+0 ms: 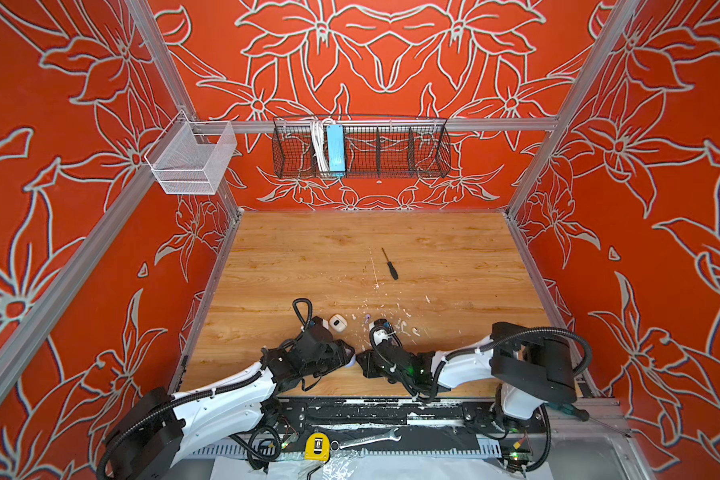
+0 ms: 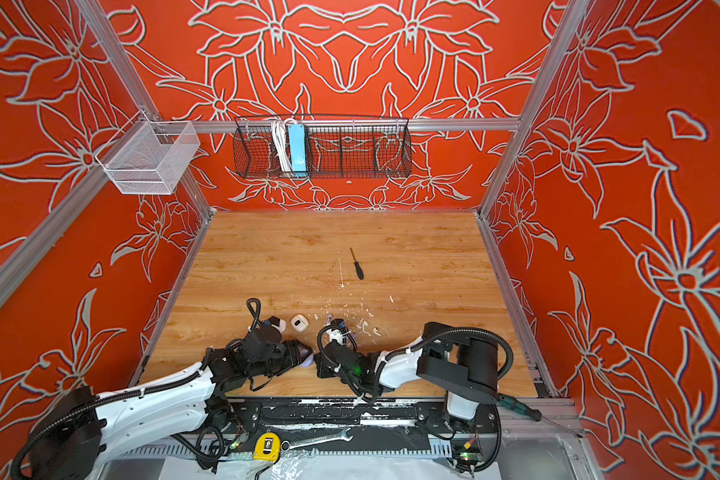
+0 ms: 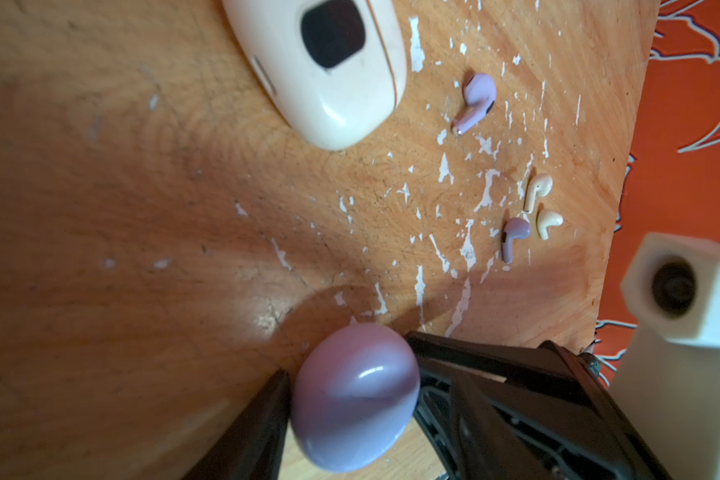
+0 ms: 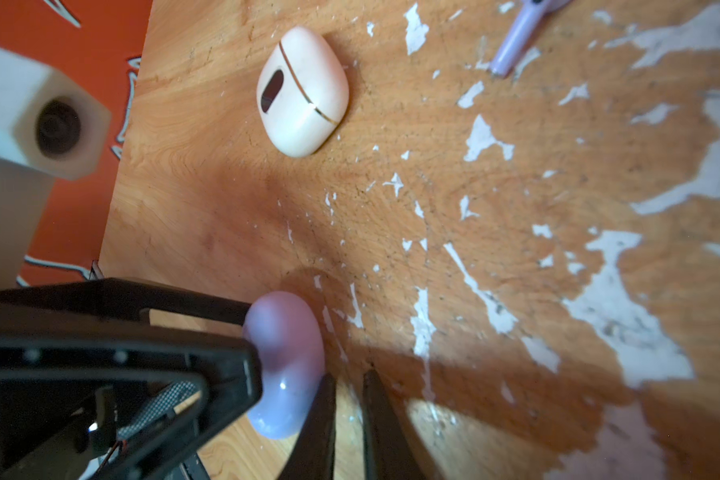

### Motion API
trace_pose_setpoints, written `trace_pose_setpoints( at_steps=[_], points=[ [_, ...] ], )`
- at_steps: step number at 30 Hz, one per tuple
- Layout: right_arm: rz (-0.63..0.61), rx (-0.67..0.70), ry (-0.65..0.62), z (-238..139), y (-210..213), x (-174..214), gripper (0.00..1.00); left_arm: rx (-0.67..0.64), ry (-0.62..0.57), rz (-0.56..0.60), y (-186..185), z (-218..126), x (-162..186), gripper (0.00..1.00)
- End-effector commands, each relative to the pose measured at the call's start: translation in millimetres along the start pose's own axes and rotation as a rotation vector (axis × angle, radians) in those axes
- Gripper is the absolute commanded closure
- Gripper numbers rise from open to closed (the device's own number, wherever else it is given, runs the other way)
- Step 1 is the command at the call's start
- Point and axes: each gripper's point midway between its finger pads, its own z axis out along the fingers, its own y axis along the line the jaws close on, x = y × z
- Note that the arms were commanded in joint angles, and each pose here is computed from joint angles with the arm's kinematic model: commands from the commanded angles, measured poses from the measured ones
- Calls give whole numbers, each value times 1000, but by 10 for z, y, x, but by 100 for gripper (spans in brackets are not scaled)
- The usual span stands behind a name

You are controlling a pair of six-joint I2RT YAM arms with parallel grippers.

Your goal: Insert the wireless bluetooth earbuds into the charging case

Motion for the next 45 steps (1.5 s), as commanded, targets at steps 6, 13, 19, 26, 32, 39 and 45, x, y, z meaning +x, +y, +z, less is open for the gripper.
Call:
trace_pose_setpoints(
  at_steps=[6, 13, 19, 26, 32, 39, 45],
  points=[
    [0, 78, 16, 56, -160, 96, 84, -184, 80, -18, 568, -25, 244, 39],
    [-29, 152, -53, -121, -305, -53, 84, -166, 60, -27, 595, -41, 238, 40],
    [-53, 103, -100, -316, -188, -197, 73, -150, 52, -25, 570, -52, 225, 40],
    [-84, -28, -46, -206, 168, -141, 68, -137, 51, -25, 553, -56, 227, 42],
    [-74, -71, -41, -59, 280, -137, 69, -132, 44, -30, 557, -62, 220, 42],
    [-49, -79, -40, 58, 262, -114, 75, -128, 44, -31, 565, -55, 225, 46],
    [-5, -61, -67, 37, 115, -110, 80, -115, 41, -46, 569, -34, 230, 48]
  ],
)
